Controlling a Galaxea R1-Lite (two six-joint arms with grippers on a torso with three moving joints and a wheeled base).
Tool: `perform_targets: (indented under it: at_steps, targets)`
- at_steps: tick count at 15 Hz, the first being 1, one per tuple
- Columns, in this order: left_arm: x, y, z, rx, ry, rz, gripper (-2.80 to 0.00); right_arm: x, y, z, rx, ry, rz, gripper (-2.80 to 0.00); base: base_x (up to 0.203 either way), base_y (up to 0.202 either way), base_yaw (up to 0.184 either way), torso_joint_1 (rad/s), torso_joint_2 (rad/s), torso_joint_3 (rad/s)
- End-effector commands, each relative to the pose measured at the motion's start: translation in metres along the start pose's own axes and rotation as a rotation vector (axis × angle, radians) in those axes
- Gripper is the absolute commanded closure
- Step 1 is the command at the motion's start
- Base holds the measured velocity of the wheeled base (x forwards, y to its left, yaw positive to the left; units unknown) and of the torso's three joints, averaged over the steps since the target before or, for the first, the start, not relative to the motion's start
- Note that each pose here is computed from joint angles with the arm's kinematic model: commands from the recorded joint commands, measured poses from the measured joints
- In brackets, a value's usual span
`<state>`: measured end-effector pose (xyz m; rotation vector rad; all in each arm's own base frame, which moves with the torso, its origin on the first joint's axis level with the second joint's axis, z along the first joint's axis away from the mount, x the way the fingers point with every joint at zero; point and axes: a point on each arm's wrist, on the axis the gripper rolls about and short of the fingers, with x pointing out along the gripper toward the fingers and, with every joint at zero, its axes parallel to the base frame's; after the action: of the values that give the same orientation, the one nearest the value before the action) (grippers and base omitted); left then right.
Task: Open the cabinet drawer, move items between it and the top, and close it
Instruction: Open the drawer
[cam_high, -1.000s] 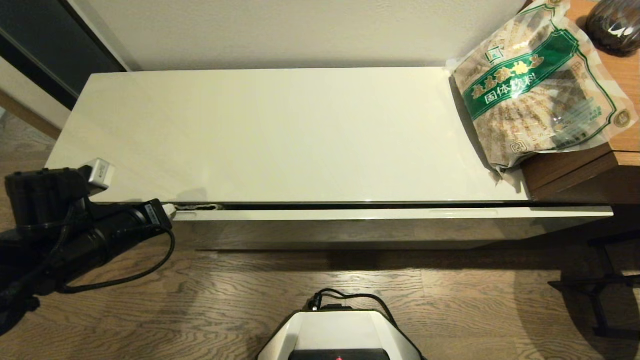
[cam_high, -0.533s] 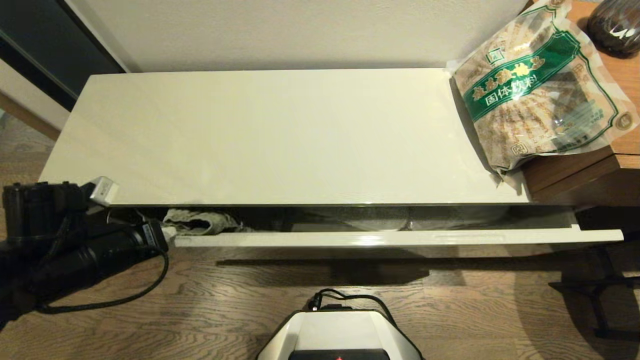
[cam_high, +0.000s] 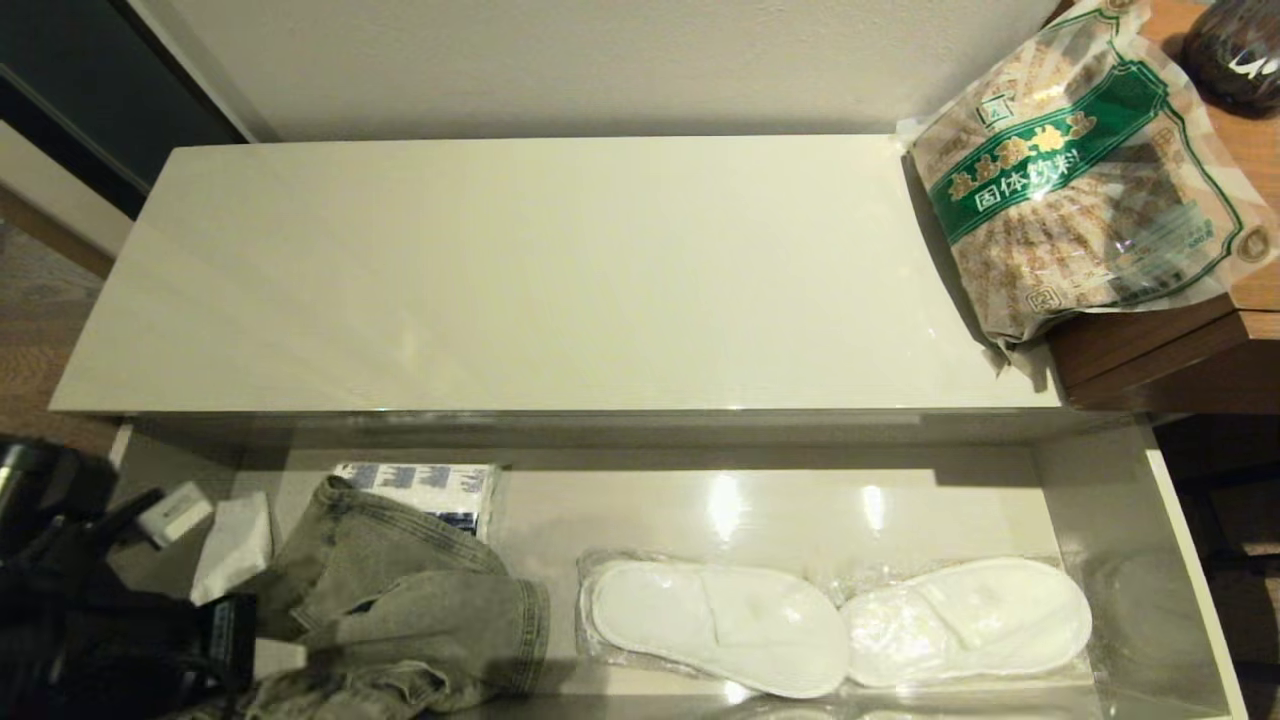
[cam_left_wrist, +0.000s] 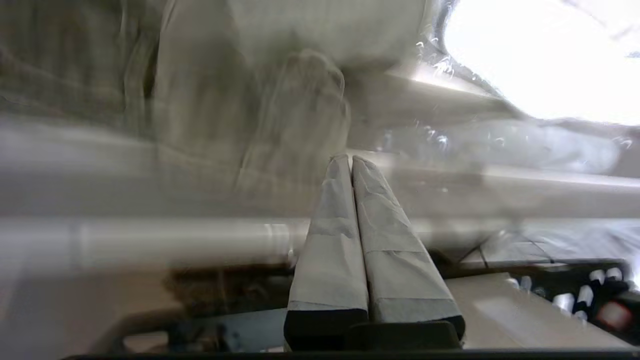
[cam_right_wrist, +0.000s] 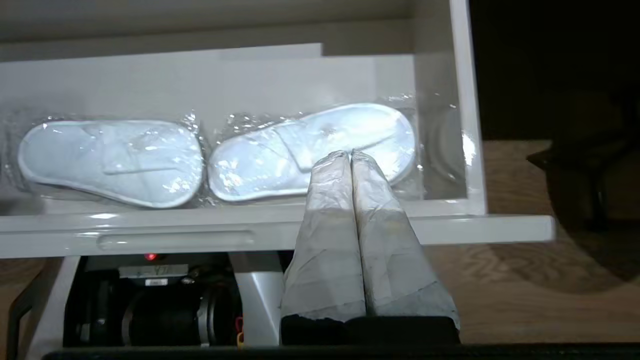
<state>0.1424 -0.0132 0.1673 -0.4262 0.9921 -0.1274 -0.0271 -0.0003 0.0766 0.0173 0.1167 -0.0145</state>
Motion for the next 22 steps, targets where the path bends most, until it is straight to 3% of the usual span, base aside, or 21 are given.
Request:
perform_targets:
  at_steps: [1, 4, 8, 12, 16, 18, 20, 22]
  targets:
    - [-0.054, -0.01, -0.017, 0.021, -0.212, -0.095, 0.0, 0.0, 0.0, 0.0, 0.0, 0.001, 0.0, 0.0, 0.0, 0.0, 0.0, 0.0, 0.0, 0.0]
    - [-0.083, -0.015, -0.031, -0.028, -0.339, -0.234, 0.0, 0.0, 0.0, 0.0, 0.0, 0.001, 0.0, 0.0, 0.0, 0.0, 0.0, 0.0, 0.0, 0.0]
    - [-0.096, -0.013, -0.047, -0.033, -0.361, -0.25, 0.0, 0.0, 0.0, 0.0, 0.0, 0.003, 0.0, 0.0, 0.0, 0.0, 0.0, 0.0, 0.0, 0.0]
    - [-0.113, -0.009, -0.069, -0.034, -0.366, -0.212, 0.0, 0.0, 0.0, 0.0, 0.0, 0.001, 0.0, 0.0, 0.0, 0.0, 0.0, 0.0, 0.0, 0.0]
    - [-0.168, 0.002, -0.139, 0.079, -0.499, -0.152, 0.0, 0.0, 0.0, 0.0, 0.0, 0.001, 0.0, 0.0, 0.0, 0.0, 0.0, 0.0, 0.0, 0.0]
    - [-0.187, 0.008, -0.168, 0.093, -0.535, -0.096, 0.0, 0.0, 0.0, 0.0, 0.0, 0.001, 0.0, 0.0, 0.0, 0.0, 0.0, 0.0, 0.0, 0.0]
    - [-0.191, 0.012, -0.178, 0.098, -0.544, -0.054, 0.0, 0.0, 0.0, 0.0, 0.0, 0.001, 0.0, 0.0, 0.0, 0.0, 0.0, 0.0, 0.0, 0.0]
    - [-0.19, 0.021, -0.194, 0.182, -0.599, 0.074, 0.0, 0.0, 0.0, 0.0, 0.0, 0.003, 0.0, 0.0, 0.0, 0.0, 0.0, 0.0, 0.0, 0.0]
